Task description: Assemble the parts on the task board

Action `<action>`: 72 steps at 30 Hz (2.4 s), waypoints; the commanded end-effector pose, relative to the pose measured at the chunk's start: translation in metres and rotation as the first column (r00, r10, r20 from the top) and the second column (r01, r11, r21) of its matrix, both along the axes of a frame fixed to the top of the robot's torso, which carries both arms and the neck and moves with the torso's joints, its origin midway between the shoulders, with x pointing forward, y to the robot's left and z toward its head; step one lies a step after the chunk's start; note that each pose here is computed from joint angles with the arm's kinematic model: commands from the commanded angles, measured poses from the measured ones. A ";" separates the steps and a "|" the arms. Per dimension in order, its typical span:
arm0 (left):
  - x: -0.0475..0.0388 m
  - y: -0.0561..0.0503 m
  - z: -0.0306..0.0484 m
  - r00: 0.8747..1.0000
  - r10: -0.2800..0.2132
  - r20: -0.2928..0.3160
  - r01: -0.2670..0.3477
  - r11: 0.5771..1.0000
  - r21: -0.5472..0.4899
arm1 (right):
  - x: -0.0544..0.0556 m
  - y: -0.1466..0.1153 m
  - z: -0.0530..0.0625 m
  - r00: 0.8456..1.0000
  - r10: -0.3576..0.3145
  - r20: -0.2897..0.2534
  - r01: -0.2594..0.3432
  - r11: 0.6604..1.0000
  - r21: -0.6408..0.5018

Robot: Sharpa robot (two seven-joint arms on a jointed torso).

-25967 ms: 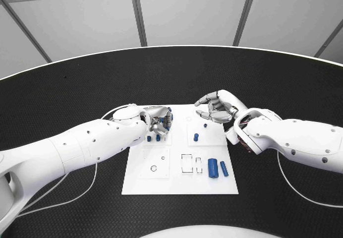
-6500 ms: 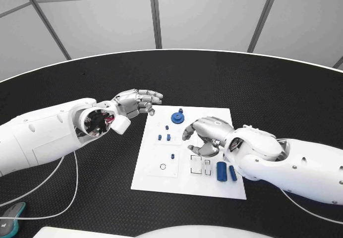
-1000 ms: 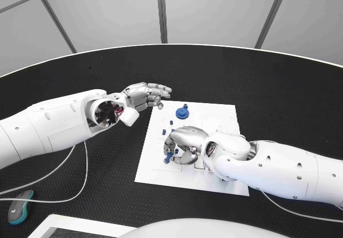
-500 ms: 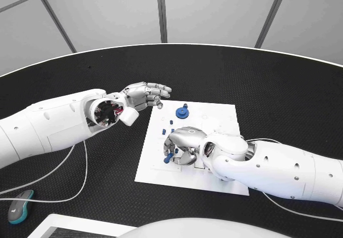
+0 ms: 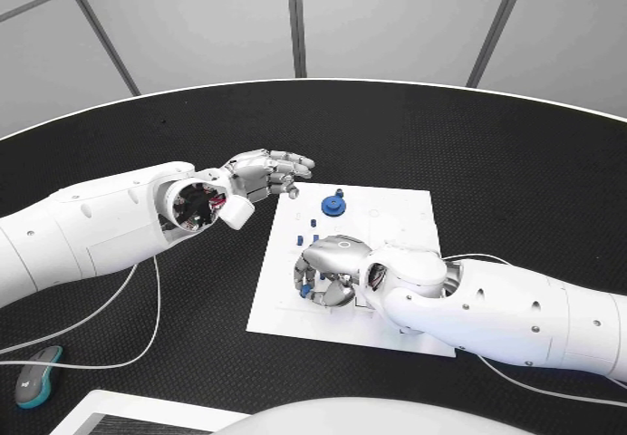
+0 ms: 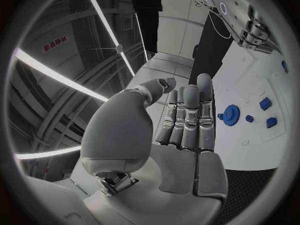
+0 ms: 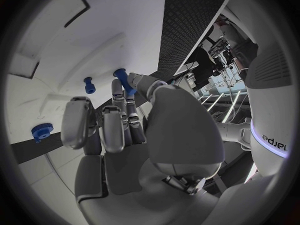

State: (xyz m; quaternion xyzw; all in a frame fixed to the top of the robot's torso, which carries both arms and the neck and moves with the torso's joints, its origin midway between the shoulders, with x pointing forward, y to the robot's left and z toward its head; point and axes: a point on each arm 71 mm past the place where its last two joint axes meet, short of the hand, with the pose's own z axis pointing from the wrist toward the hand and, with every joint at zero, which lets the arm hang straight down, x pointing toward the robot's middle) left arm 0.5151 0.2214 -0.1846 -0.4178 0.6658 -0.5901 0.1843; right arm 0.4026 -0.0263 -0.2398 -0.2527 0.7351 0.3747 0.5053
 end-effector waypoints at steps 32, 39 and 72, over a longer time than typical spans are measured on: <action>0.0002 0.004 -0.0005 1.000 0.003 -0.005 -0.003 1.000 0.005 | -0.016 -0.058 0.027 0.989 -0.141 0.042 0.132 0.976 0.176; 0.0010 0.007 -0.0009 1.000 0.010 -0.005 -0.010 1.000 0.008 | -0.012 -0.137 0.041 0.888 -0.429 -0.164 0.458 0.847 0.270; 0.0011 0.015 -0.0042 1.000 0.015 -0.011 -0.015 1.000 0.010 | -0.049 -0.196 -0.004 0.704 -0.687 -0.181 0.704 0.708 0.047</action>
